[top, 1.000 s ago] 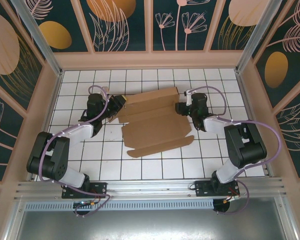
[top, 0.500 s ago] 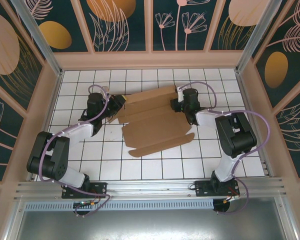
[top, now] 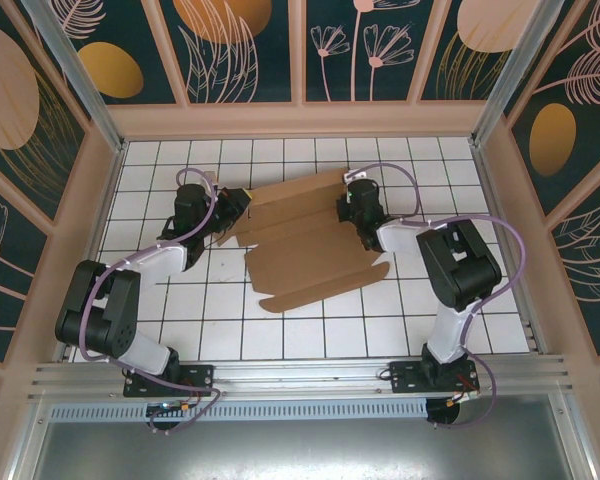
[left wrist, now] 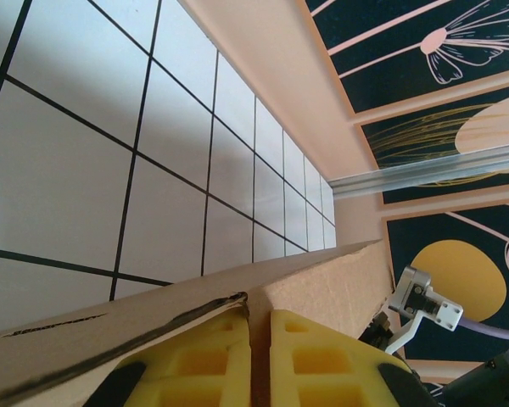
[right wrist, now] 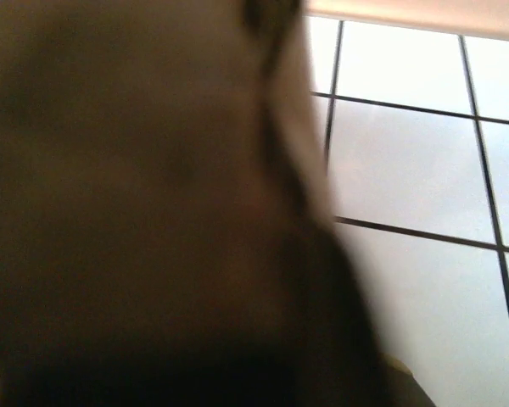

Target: Fold the paper box

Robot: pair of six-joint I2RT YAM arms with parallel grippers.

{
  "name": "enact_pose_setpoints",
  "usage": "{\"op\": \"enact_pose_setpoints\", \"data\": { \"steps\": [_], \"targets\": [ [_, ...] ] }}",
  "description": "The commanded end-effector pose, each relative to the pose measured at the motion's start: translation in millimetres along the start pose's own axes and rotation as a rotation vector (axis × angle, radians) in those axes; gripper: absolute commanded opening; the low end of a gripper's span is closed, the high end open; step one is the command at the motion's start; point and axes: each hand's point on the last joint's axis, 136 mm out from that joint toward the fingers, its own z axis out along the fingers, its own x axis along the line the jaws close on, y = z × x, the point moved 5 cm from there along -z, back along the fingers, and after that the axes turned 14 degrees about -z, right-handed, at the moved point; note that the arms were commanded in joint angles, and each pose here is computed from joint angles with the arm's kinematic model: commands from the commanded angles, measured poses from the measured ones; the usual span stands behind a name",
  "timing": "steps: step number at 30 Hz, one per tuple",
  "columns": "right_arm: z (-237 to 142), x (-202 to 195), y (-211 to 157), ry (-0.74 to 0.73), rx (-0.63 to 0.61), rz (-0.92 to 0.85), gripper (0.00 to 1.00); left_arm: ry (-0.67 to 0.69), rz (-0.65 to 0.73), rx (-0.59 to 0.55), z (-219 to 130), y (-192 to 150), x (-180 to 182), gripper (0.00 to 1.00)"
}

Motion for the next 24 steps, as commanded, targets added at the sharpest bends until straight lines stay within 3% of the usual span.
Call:
{"op": "enact_pose_setpoints", "data": {
  "steps": [1,9,13,16,21,24],
  "targets": [
    [1,1,-10,-0.111,0.019,0.021,0.03,0.052,-0.016,0.035,4,-5,13,0.09],
    [-11,0,-10,-0.083,0.011,0.069,0.05,0.008,-0.032,0.042,3,-6,6,0.11],
    [-13,-6,-14,-0.075,0.031,0.084,0.06,0.05,0.031,0.009,-9,1,-5,0.5],
    [-14,-9,-16,-0.047,0.042,0.102,0.08,0.096,0.131,-0.043,-27,11,-22,0.64],
    [-12,-10,-21,0.024,0.074,0.113,0.08,0.153,0.295,-0.113,-57,19,-49,0.67],
    [-6,-8,-26,0.075,0.113,0.118,0.1,0.207,0.363,-0.117,-63,20,-46,0.62]
  ]
}}
